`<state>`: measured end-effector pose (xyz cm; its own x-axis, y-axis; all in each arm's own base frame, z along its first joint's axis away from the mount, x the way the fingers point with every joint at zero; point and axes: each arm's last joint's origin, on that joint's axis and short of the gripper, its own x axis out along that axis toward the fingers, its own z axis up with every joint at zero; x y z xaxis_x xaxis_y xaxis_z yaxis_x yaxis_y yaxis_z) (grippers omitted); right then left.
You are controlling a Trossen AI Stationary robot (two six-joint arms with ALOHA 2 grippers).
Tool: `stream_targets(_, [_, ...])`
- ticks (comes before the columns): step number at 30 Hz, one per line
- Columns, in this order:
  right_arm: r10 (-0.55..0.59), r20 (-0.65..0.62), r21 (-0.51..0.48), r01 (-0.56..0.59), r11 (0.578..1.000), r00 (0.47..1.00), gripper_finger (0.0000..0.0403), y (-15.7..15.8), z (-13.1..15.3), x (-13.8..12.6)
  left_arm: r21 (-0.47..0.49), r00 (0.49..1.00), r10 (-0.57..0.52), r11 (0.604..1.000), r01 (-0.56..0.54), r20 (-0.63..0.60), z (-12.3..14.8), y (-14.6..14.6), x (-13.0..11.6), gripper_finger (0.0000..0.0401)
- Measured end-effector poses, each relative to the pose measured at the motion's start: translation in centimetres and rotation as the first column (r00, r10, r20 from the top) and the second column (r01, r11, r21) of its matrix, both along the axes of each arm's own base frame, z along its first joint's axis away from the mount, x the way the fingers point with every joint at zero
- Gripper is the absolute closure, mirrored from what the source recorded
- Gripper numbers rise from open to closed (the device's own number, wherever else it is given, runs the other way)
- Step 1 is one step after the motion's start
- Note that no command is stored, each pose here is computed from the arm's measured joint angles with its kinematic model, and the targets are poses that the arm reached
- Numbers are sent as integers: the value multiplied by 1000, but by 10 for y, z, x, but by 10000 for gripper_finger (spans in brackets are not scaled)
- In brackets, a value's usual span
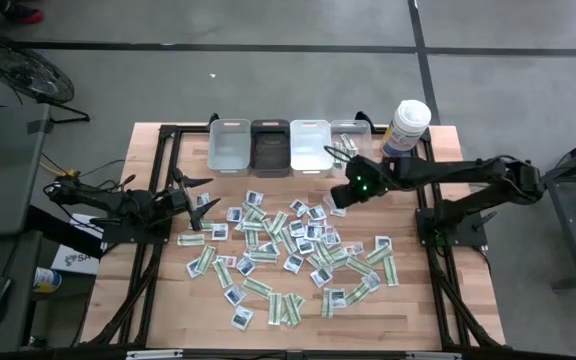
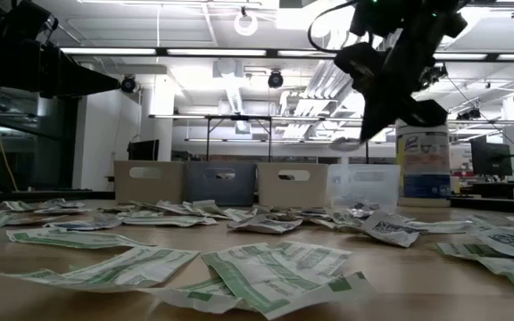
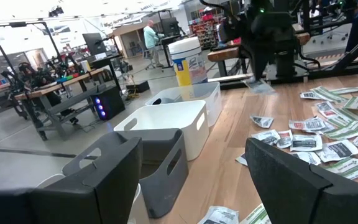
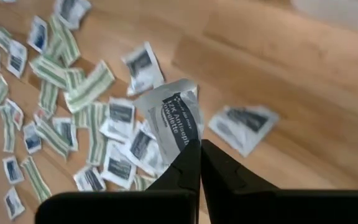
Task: Pick & Place First Aid Supplies
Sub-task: Put the black towelette pack into the white bin
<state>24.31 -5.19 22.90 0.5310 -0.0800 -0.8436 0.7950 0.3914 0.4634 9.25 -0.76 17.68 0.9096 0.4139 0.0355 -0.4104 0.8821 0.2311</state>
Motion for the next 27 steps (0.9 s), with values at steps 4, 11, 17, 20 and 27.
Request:
stream_targets(4, [-12, 27, -22, 13, 1000, 1000, 403, -8, 9, 3, 0, 1000, 0, 1000, 0, 0, 0, 0, 0, 121])
stream_targets(11, [-90, 72, -76, 96, 993, 993, 403, -26, 14, 14, 0, 1000, 0, 1000, 0, 0, 0, 0, 0, 121])
stream_targets(17, [-188, 140, -94, 202, 975, 972, 403, -49, 13, 28, 0, 1000, 0, 1000, 0, 0, 0, 0, 0, 121])
stream_targets(20, [-242, 138, -90, 256, 963, 960, 403, -63, 7, 32, 0, 1000, 0, 1000, 0, 0, 0, 0, 0, 121])
stream_targets(27, [-295, 162, -56, 307, 950, 942, 403, -98, -4, 51, 0, 1000, 0, 1000, 0, 0, 0, 0, 0, 121])
